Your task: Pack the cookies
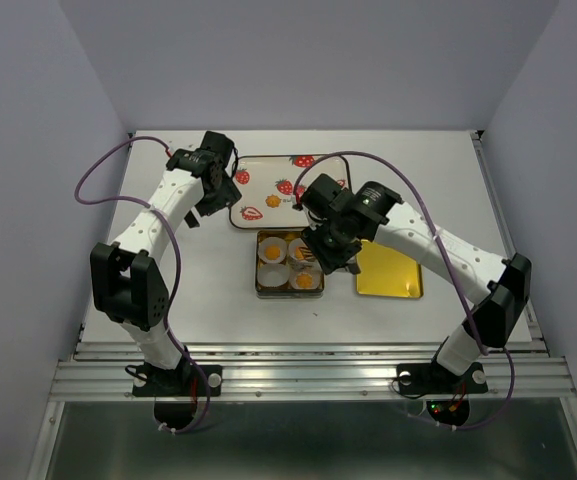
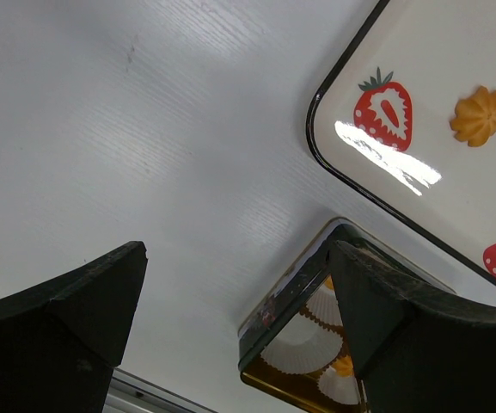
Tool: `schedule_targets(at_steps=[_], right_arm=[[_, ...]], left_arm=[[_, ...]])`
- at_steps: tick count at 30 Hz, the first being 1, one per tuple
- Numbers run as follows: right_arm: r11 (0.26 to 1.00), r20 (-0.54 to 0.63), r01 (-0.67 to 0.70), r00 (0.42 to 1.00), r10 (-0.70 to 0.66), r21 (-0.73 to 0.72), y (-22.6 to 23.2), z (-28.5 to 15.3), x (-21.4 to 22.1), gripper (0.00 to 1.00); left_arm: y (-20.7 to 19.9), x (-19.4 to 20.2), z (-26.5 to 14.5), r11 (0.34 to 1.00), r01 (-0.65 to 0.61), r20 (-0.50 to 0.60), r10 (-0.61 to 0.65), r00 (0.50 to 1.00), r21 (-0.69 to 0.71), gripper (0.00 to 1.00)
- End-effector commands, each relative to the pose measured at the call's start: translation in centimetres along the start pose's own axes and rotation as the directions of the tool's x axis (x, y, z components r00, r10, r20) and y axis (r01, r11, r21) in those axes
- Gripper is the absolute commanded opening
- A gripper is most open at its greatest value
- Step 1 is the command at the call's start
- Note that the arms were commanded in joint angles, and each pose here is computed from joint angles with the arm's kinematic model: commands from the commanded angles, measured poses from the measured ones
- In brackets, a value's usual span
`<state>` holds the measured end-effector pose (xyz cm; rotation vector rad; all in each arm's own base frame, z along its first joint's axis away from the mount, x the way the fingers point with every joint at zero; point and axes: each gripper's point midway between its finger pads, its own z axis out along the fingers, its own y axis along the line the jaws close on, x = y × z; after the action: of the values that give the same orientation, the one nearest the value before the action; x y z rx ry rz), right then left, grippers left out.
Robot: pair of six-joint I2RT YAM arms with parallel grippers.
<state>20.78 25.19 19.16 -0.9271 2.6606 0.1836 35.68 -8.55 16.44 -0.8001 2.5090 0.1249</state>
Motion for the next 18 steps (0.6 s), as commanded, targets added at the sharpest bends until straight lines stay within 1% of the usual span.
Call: schedule_targets(at_steps=[1, 5, 6, 9, 11, 13, 14, 16, 17, 18], right_arm=[[0.999, 0.141, -0.03, 0.99, 0.026, 0.024, -0.1, -2.1, -2.9, 0.47], [0.997, 0.196, -0.05, 0.98, 0.039, 0.052, -0.7, -3.1, -4.1, 0.47], [0.997, 0.232, -0.056, 0.972, 0.043, 0.051, -0.7, -3.7, -5.0, 0.46], [0.994, 0.282, -0.067, 0.959, 0.041, 0.084, -1.1, -3.6, -7.1, 0.46], [0.992, 0.294, -0.072, 0.955, 0.04, 0.1, -1.4, -2.5, -8.5, 0.46], [0.991, 0.368, -0.102, 0.928, 0.064, 0.086, -2.2, -2.8, -11.6, 0.46], [0.99, 0.377, -0.112, 0.923, 0.073, 0.082, -2.3, -1.7, -12.9, 0.46], [0.987, 0.417, -0.14, 0.904, 0.096, 0.078, -3.4, -1.6, -15.1, 0.46], [0.987, 0.418, -0.144, 0.903, 0.101, 0.072, -3.5, -1.2, -15.8, 0.46], [0.988, 0.396, -0.132, 0.914, 0.092, 0.074, -3.3, 0.3, -16.3, 0.46]], left_arm=[[0.1, -1.5, -1.8, 1.0, 0.001, 0.048, -0.002, 0.999, 0.014, 0.99], [0.0, -1.6, -1.9, 1.0, 0.002, 0.049, -0.003, 0.999, 0.019, 0.99], [-0.1, -1.5, -1.9, 1.0, 0.001, 0.046, -0.002, 0.999, 0.021, 0.99], [-0.4, -1.7, -2.0, 1.0, 0.003, 0.044, -0.004, 0.999, 0.03, 0.99], [-0.6, -1.8, -2.0, 0.999, 0.008, 0.046, -0.01, 0.999, 0.037, 0.99], [-0.7, -1.7, -2.0, 0.999, 0.007, 0.043, -0.008, 0.999, 0.041, 0.99], [-0.6, -1.7, -2.1, 0.999, 0.006, 0.042, -0.008, 0.999, 0.04, 0.99], [-0.6, -1.6, -2.1, 0.999, 0.007, 0.039, -0.009, 0.999, 0.041, 0.99], [-0.5, -1.6, -2.1, 0.999, 0.009, 0.041, -0.01, 0.999, 0.039, 0.99], [-0.5, -1.6, -2.3, 0.999, 0.011, 0.042, -0.012, 0.999, 0.04, 0.99]])
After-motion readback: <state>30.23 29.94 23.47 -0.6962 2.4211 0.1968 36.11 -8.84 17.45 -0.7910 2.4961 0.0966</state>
